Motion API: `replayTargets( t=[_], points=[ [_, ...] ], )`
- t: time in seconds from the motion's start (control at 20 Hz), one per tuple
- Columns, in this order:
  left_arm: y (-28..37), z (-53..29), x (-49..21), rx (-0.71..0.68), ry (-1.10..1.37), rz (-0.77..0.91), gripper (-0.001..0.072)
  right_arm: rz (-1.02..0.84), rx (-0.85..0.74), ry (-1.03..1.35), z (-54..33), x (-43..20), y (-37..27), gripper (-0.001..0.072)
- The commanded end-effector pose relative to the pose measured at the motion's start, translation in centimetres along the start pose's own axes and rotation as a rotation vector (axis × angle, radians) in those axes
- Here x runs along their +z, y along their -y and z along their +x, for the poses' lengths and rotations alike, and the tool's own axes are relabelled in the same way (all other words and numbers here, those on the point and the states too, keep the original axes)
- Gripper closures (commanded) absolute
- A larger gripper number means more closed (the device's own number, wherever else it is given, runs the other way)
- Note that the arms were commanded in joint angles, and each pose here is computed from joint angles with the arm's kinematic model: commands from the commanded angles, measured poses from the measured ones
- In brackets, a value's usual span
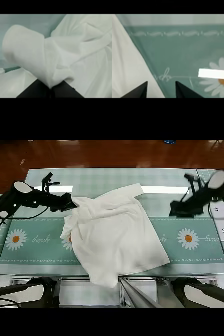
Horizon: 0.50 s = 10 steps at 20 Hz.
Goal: Fold the shirts.
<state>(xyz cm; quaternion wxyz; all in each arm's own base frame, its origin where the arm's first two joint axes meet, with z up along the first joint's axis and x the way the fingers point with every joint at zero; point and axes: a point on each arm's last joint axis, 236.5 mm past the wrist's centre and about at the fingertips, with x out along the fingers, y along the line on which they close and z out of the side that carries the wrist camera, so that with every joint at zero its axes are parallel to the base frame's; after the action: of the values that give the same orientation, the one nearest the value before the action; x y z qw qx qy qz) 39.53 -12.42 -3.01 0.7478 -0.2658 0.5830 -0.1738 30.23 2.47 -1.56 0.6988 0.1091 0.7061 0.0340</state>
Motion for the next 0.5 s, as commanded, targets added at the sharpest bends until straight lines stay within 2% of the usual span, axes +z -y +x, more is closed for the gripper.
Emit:
replayTargets(
  t=[0.0, 0.2, 0.45],
  points=[
    [0.1, 0.1, -0.4, -0.005, -0.020, 0.006, 0.0679, 0.059, 0.117, -0.177, 3.7, -9.3, 0.5, 0.0306],
    [0.1, 0.1, -0.8, -0.007, -0.033, 0.005, 0.0679, 0.136, 0.173, -0.249, 5.4, -13.3, 1.9, 0.0306],
    [0.0, 0.2, -0.8, -0.006, -0.032, 0.002, 0.0679, 0.150, 0.241, -0.332, 7.0, -14.9, 1.3, 0.0306]
  ],
)
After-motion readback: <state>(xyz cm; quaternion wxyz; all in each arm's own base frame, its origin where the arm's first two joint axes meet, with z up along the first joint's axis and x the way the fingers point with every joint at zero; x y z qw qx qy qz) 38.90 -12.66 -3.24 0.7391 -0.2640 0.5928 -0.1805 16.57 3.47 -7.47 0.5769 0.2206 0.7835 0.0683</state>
